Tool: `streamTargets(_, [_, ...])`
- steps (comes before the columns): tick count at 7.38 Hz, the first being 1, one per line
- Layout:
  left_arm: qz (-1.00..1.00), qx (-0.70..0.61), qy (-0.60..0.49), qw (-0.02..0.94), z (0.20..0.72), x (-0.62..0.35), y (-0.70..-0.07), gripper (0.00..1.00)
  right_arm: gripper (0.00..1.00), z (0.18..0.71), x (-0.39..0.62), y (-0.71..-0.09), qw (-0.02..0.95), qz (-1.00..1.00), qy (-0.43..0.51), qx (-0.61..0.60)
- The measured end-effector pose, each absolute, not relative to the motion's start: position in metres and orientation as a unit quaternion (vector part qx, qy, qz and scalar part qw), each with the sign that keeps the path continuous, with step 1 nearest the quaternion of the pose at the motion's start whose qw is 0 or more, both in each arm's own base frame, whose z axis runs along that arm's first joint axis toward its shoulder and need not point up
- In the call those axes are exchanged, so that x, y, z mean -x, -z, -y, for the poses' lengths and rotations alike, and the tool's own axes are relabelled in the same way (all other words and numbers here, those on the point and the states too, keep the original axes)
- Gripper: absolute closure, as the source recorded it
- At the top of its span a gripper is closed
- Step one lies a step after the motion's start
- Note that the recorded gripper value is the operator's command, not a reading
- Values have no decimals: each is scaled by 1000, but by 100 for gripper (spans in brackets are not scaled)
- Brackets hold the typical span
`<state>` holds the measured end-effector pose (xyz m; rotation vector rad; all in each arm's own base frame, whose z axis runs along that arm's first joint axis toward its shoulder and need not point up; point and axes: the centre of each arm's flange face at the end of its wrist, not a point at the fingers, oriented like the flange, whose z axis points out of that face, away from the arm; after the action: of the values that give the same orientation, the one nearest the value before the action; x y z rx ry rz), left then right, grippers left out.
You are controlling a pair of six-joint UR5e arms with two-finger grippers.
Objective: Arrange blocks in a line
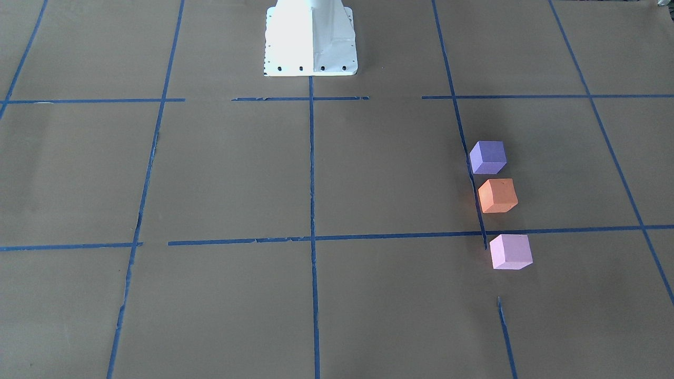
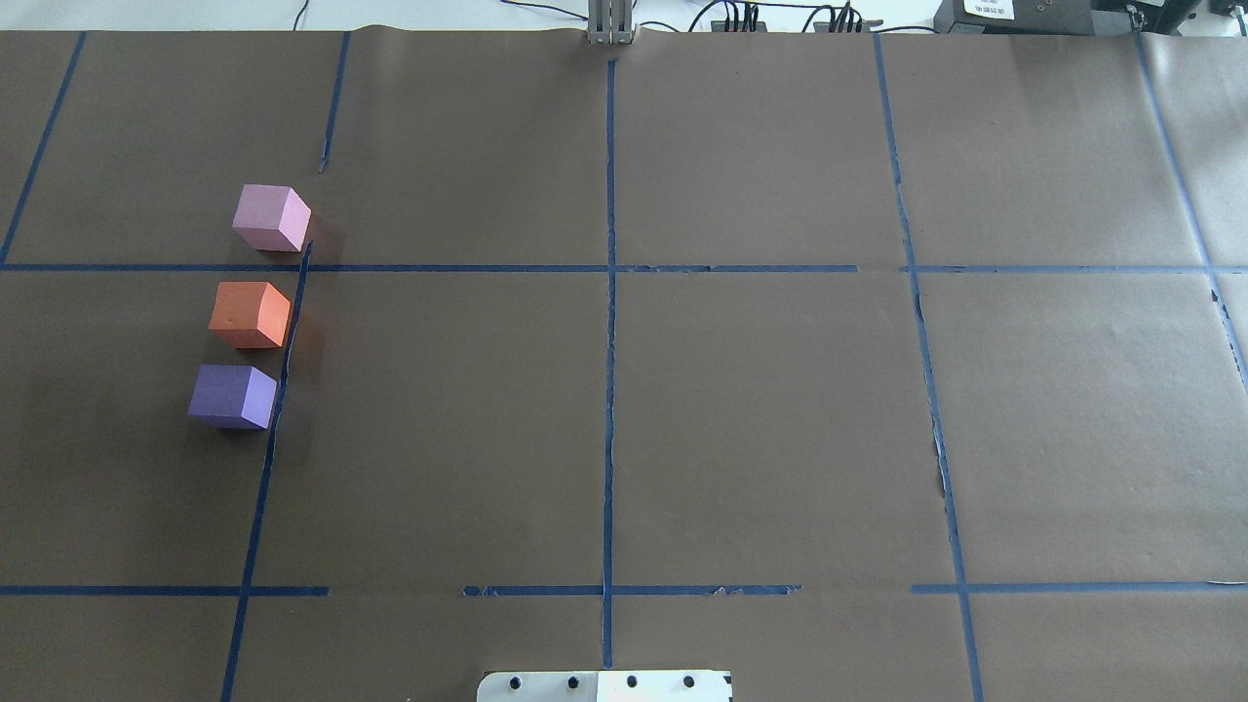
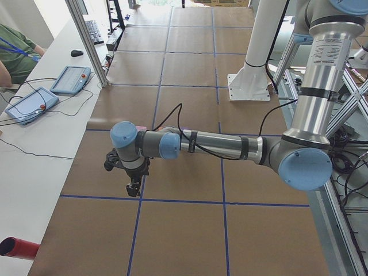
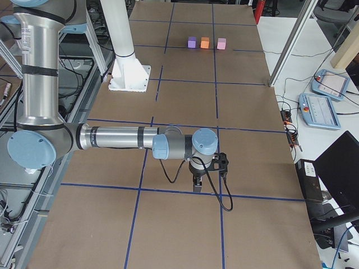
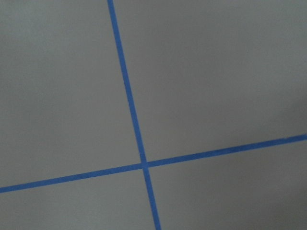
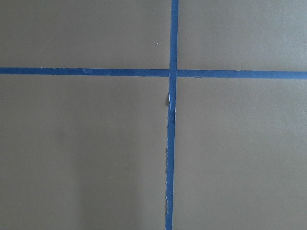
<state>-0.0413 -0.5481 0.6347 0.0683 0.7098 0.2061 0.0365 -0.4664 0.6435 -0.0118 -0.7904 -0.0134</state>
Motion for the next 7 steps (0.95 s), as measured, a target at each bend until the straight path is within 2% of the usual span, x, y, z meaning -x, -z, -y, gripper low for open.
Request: streamTargets(7, [-347,-21,-70,935,528,71,-654,0,0,466,-36,-643,923,385,7,6])
